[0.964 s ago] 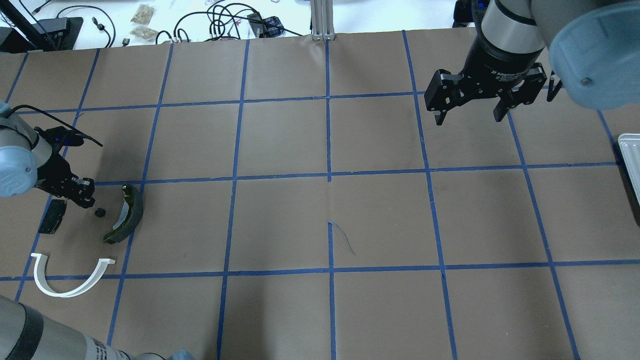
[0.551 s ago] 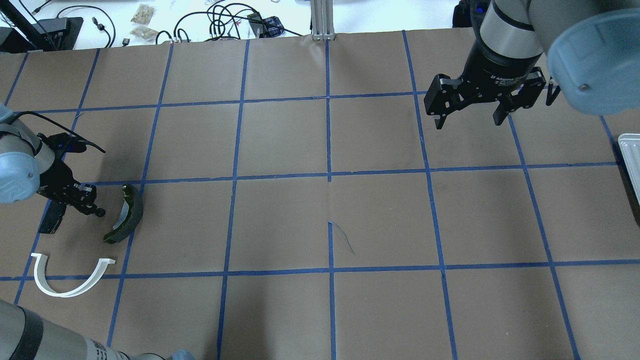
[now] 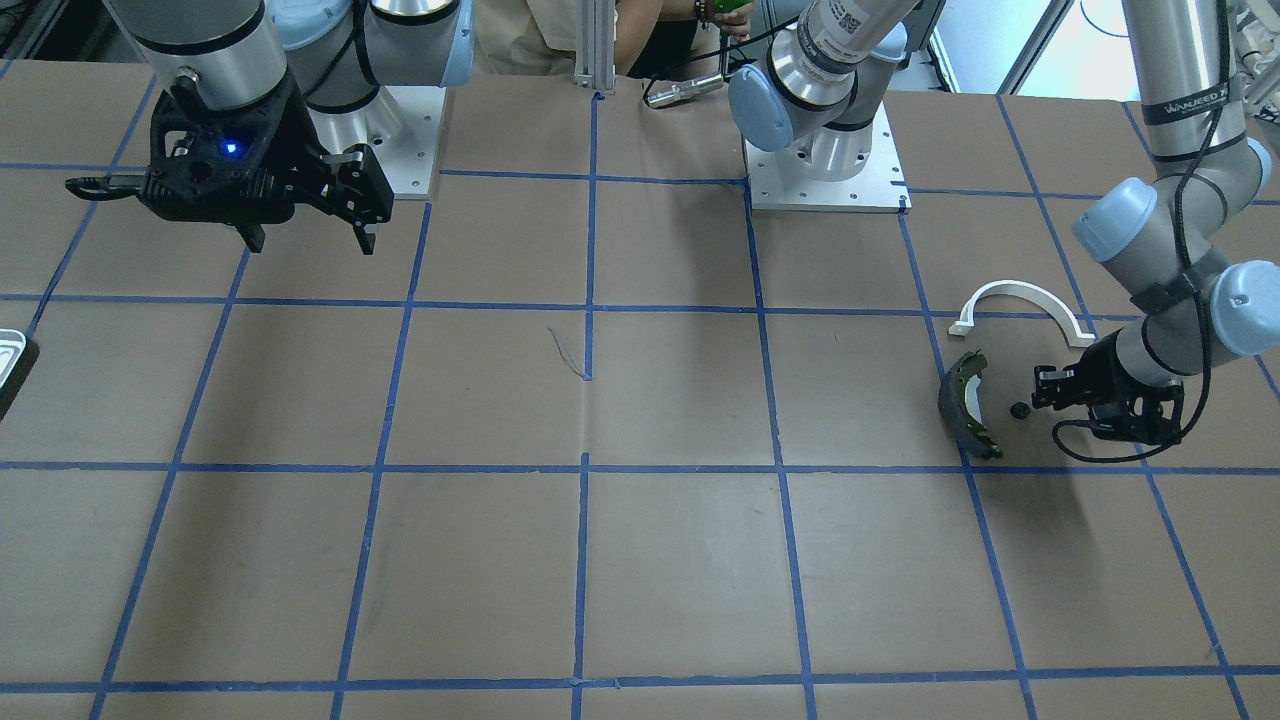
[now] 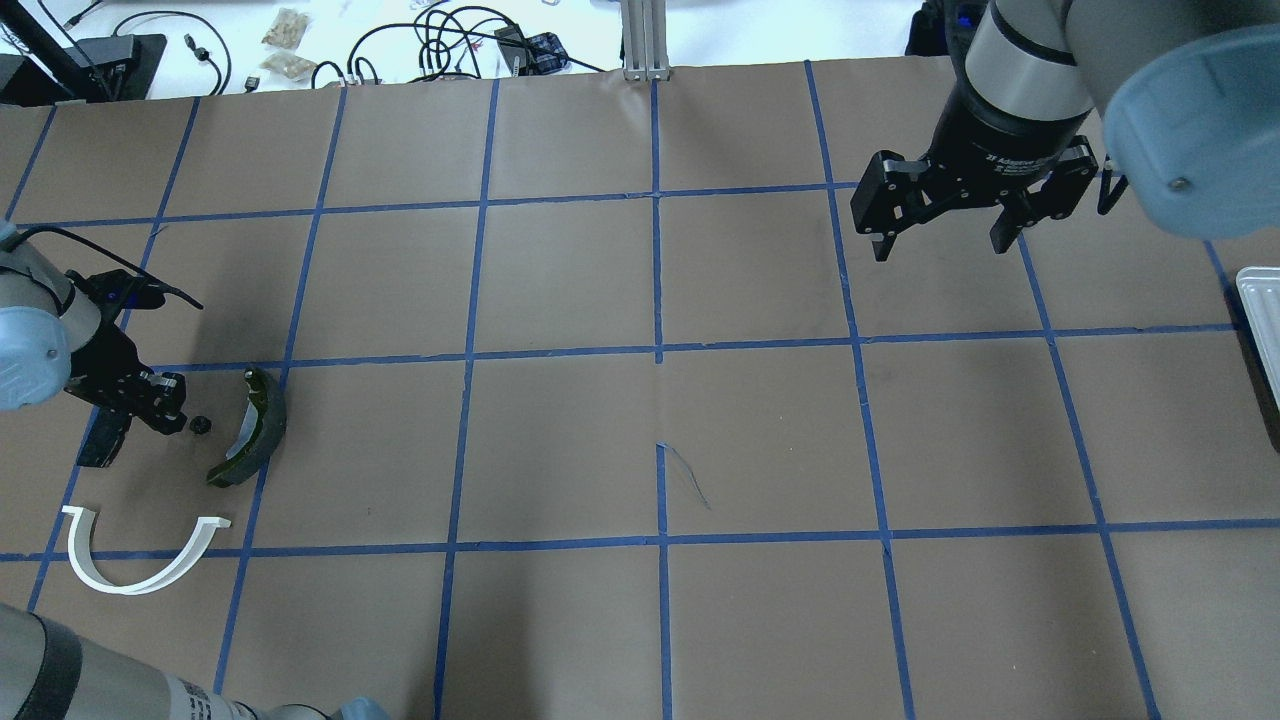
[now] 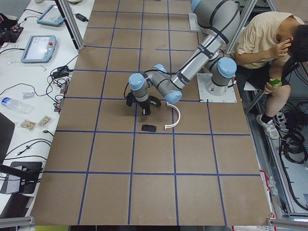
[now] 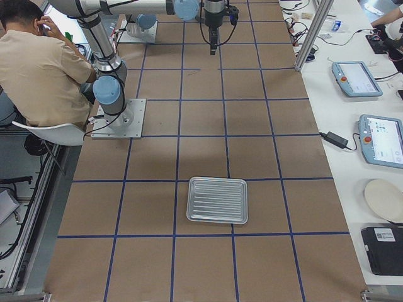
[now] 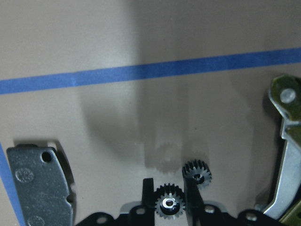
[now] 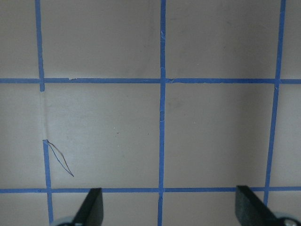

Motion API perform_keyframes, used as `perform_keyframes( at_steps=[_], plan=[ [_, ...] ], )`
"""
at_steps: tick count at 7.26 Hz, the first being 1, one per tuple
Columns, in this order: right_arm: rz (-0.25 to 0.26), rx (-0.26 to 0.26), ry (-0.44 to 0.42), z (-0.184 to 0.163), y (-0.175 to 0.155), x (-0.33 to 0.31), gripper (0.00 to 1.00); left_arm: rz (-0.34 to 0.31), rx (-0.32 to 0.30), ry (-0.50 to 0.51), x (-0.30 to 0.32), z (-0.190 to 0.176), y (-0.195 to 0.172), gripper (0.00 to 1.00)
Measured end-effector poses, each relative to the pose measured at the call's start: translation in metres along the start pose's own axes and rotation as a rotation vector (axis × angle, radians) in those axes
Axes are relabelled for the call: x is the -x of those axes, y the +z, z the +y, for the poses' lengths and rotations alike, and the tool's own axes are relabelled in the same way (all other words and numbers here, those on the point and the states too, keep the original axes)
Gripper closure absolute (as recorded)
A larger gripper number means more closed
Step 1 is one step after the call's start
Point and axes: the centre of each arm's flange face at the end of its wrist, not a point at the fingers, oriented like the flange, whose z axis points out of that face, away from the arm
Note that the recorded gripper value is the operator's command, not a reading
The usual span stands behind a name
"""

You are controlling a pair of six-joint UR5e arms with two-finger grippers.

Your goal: Place bearing gear from tray to pile

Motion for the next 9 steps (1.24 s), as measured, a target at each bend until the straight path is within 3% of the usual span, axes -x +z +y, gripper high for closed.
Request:
perform_keyframes(
  at_steps=[4,5,7,9],
  plan=[
    [0.002,0.003,0.001,0.004,0.001,0.000,0.00,0.005,-0.008,0.000,-0.002,0.000,-0.002,0.13],
    [0.003,0.004,-0.001,0.004,0.002,0.000,0.00,-0.005,-0.017,0.000,-0.006,-0.002,-0.013,0.11],
    [0.002,0.002,0.001,0.005,0.002,0.000,0.00,-0.016,-0.023,-0.044,-0.023,-0.015,-0.058,0.00],
    [0.001,-0.003,0.001,0.004,0.002,0.000,0.00,-0.022,-0.034,-0.078,-0.058,-0.034,-0.122,0.00]
  ],
)
